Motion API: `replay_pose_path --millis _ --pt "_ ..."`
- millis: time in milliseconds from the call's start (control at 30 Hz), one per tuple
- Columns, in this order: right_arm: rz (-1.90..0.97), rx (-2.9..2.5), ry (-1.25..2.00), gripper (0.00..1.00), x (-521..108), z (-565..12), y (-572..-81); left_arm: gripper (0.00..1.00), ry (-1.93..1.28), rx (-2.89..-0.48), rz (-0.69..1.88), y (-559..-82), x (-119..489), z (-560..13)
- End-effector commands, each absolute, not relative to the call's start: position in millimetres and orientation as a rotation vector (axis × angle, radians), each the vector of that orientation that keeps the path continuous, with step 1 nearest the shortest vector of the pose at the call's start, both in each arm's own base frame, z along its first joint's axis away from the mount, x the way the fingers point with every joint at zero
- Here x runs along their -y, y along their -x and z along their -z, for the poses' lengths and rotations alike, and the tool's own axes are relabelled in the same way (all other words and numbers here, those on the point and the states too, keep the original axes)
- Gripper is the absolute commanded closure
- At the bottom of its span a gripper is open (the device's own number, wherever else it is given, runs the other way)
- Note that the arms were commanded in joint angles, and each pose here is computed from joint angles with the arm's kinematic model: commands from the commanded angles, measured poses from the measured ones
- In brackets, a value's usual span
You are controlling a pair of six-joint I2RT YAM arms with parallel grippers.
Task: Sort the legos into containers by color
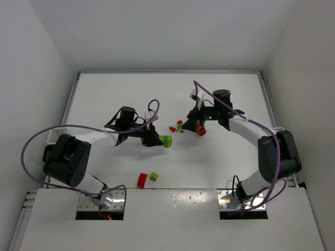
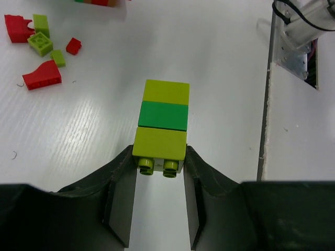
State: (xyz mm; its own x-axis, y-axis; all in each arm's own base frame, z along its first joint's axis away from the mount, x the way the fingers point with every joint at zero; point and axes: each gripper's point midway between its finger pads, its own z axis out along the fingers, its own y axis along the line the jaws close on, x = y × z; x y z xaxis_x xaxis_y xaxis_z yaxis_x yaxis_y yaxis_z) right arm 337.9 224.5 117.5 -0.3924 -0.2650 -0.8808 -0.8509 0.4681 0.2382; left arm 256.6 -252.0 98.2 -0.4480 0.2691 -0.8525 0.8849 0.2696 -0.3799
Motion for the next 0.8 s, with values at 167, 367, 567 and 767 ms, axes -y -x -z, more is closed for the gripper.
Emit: replay_pose_path --millis 167,367,567,767 --pt "-1.335 -1.584 1.383 0.2 -250 -134 -236 0.85 -1.184 -1.733 1.284 -237 258 -112" --pt "-1.388 -1.571 1.433 0.16 -261 -133 -220 0.85 -1.225 -1.711 1.355 -224 275 -122" --pt "-1.42 -1.575 1.449 0.16 -279 -131 -219 0.85 -1.235 -1.681 1.374 -221 290 -133" --pt "-1.393 -1.623 1.413 0.23 -289 -125 -231 0.85 -1.212 -1.701 1.376 -223 290 -134"
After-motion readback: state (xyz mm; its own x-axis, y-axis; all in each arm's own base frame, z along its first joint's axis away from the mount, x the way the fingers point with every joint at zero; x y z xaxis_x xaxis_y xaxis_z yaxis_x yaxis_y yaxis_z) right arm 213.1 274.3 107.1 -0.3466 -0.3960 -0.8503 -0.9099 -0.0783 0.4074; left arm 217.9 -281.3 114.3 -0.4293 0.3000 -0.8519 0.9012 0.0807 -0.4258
